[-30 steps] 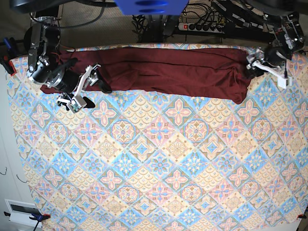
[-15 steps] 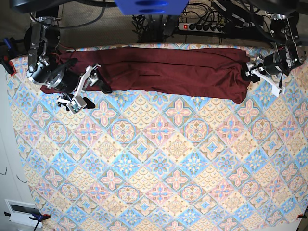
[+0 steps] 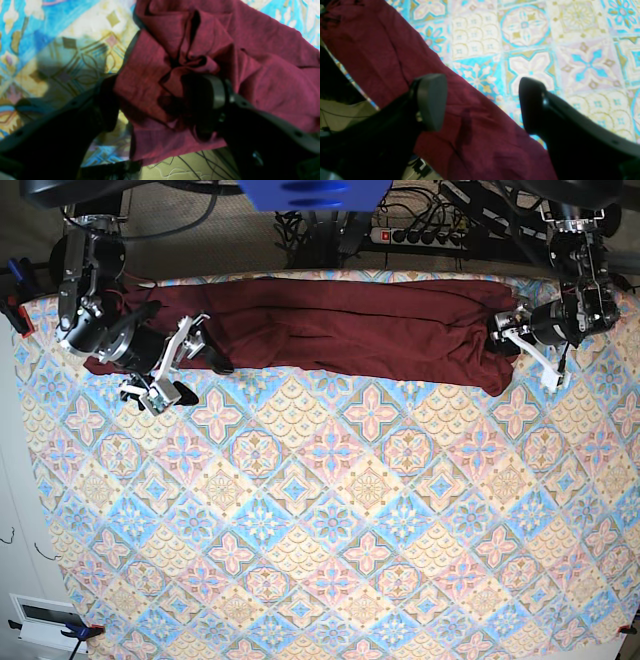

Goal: Layout the t-shirt on the table in an organized manner, then fold the t-shirt properly
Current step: 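Grasp the shirt end with the left gripper and pull it outward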

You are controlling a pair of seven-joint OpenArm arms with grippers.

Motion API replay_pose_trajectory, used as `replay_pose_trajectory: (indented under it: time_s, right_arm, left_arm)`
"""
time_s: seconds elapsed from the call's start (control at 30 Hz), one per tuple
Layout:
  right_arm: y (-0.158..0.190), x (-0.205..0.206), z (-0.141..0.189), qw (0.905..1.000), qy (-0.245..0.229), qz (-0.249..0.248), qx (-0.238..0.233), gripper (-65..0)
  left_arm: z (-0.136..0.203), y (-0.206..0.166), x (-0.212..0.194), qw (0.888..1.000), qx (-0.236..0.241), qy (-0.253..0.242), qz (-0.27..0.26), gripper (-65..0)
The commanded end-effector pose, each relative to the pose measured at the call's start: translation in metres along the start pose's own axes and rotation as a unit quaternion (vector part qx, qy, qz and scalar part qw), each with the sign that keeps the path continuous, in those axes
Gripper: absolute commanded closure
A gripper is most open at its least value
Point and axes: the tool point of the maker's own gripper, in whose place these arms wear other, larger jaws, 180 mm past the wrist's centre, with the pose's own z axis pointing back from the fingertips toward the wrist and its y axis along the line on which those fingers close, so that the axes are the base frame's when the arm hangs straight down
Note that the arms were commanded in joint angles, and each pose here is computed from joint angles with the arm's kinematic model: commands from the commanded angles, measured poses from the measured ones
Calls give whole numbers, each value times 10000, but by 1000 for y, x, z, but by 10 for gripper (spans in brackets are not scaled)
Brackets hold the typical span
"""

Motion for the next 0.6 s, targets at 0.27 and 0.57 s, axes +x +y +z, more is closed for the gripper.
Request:
replay_pose_trajectory:
  time_s: [0.27,0.57]
  right_arm:
    - [-1,13,5,9997,-210,117,-5,-435]
    - [-1,12,5,9997,-204,112,-2,-435]
  left_arm:
    - [-21,-38,-30,9974,-530,460,-145,-423]
    - [-19,-65,-27,9920,-1189,427,81,-195]
